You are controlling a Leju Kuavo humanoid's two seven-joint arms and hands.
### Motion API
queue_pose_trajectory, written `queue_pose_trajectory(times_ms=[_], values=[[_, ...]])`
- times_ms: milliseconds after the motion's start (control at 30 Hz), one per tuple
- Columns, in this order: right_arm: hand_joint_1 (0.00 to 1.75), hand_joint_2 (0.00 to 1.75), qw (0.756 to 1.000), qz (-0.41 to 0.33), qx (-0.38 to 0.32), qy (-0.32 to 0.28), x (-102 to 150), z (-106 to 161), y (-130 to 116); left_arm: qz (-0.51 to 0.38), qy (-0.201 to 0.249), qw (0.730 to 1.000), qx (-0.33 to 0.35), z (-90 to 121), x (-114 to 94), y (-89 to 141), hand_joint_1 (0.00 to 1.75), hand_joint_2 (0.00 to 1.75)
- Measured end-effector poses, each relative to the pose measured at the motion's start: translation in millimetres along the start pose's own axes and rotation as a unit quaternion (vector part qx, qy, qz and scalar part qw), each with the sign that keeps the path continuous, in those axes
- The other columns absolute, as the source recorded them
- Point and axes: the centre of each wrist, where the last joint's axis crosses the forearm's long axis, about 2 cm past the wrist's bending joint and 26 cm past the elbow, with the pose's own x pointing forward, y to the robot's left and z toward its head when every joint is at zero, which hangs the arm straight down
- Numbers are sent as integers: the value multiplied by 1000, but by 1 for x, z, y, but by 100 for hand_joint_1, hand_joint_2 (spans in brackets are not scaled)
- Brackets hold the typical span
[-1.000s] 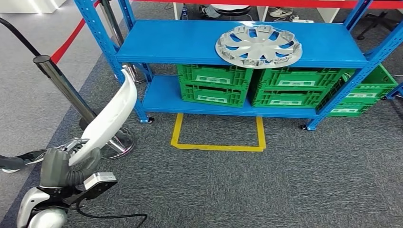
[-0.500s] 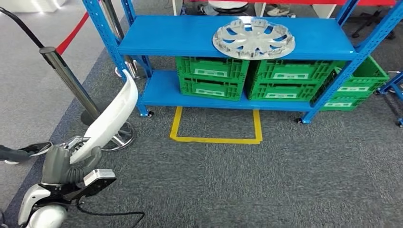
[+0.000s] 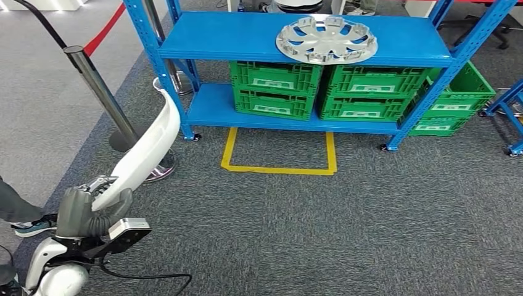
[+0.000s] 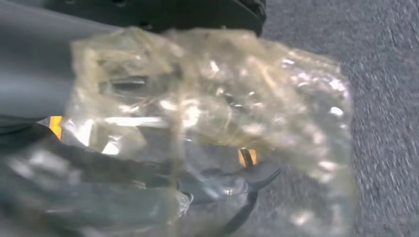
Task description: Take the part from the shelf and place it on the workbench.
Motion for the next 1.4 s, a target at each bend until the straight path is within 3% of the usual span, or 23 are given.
queue_pose_trajectory(times_ms=[1400], values=[[0,0,999,0,-25,28,-18,12,-7,7,21,1000,-13,19,-3,-6,175,175]])
